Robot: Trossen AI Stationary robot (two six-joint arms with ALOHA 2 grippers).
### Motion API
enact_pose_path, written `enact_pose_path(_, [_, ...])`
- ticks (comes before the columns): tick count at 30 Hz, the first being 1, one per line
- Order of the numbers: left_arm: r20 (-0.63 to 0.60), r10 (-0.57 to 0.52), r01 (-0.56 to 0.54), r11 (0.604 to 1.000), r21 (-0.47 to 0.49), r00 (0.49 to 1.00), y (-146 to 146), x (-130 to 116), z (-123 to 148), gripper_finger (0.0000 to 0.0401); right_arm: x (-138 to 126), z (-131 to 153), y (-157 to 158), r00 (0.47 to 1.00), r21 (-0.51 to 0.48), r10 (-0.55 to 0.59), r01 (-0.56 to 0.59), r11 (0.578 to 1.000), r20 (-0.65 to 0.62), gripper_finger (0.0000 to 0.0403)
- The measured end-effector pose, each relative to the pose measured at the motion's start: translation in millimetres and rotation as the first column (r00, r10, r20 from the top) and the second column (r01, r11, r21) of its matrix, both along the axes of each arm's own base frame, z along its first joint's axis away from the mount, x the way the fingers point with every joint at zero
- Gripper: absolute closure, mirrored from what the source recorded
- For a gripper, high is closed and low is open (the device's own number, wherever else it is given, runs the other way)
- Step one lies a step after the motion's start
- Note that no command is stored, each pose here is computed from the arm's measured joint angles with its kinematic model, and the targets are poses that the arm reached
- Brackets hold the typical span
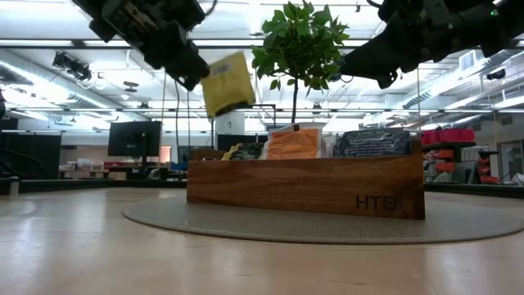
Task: Pick & Place Tea
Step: Put the yellow tea bag into the left section of the wooden organizer
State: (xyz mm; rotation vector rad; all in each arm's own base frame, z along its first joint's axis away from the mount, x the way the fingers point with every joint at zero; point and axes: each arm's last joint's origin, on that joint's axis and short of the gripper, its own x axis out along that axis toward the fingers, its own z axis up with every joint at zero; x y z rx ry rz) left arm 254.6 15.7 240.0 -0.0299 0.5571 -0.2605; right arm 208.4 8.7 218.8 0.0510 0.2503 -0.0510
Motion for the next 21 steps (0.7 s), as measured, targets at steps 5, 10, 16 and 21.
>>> enact_pose_path(5, [-0.061, -0.025, 0.025, 1.000, -0.005, 0.998, 0.9, 14.4, -12.6, 0.0400, -0.1, -0.5, 0.0, 1.000, 0.000, -0.001, 0.001, 1.000, -0.005, 0.0231])
enact_pose_path(10, [-0.123, -0.051, 0.053, 0.999, 0.012, 0.991, 1.9, 28.1, -19.2, 0.0400, -0.2, -0.8, -0.6, 1.000, -0.006, -0.021, 0.021, 1.000, -0.008, 0.0231])
enact_pose_path(16, [-0.218, -0.079, 0.090, 0.995, 0.040, 0.973, 3.5, 42.0, -23.2, 0.0400, -0.5, -1.8, -0.7, 1.000, -0.007, -0.023, 0.023, 1.000, -0.019, 0.0231])
enact_pose_path(21, [-0.243, -0.071, 0.093, 0.992, 0.080, 0.967, 5.0, 47.9, -29.4, 0.0400, -0.6, -2.3, -0.6, 0.999, -0.006, -0.023, 0.023, 1.000, -0.024, 0.0231])
